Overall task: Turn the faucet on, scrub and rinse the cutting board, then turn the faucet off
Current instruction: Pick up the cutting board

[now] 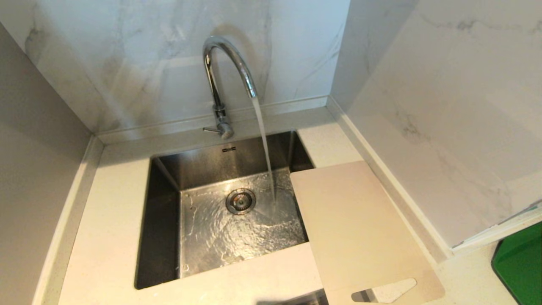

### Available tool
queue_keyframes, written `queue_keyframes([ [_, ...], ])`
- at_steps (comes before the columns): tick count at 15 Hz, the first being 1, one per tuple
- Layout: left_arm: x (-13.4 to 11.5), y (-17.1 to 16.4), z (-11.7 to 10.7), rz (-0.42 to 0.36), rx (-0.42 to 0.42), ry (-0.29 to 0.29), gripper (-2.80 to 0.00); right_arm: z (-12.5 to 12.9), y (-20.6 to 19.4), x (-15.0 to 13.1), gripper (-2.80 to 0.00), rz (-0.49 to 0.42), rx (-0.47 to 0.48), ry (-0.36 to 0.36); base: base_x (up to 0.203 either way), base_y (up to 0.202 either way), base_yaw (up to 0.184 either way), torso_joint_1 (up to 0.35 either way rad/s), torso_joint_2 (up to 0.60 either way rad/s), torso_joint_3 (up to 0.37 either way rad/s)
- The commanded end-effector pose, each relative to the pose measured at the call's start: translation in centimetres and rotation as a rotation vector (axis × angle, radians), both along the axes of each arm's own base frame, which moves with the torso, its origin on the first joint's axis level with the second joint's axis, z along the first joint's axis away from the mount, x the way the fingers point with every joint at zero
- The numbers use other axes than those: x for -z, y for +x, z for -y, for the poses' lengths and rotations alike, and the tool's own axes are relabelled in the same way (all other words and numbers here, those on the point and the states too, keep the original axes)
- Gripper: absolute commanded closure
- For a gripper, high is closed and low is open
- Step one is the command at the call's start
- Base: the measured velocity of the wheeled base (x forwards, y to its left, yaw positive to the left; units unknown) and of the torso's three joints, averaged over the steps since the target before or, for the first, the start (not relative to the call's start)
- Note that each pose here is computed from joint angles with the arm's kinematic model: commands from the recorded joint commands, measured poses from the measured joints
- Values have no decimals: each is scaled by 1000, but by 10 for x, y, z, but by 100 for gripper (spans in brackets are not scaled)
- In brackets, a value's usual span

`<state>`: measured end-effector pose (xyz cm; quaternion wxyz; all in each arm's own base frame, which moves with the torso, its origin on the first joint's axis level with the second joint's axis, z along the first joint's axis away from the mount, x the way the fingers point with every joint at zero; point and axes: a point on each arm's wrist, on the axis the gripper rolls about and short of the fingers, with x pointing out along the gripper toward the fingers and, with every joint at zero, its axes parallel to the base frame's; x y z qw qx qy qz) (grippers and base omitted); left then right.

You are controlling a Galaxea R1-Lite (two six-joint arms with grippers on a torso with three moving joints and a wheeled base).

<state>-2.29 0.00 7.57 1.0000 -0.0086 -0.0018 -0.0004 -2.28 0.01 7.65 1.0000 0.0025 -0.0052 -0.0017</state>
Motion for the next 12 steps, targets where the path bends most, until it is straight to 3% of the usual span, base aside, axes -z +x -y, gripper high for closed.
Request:
queue_keyframes([
  [1,0,0,0,-2,-1,-1,0,0,0,0,0,2,0,0,0,0,0,0,0,0],
  [12,0,0,0,-1,1,6,0,0,0,0,0,0,3,-4,0,0,0,0,0,0],
])
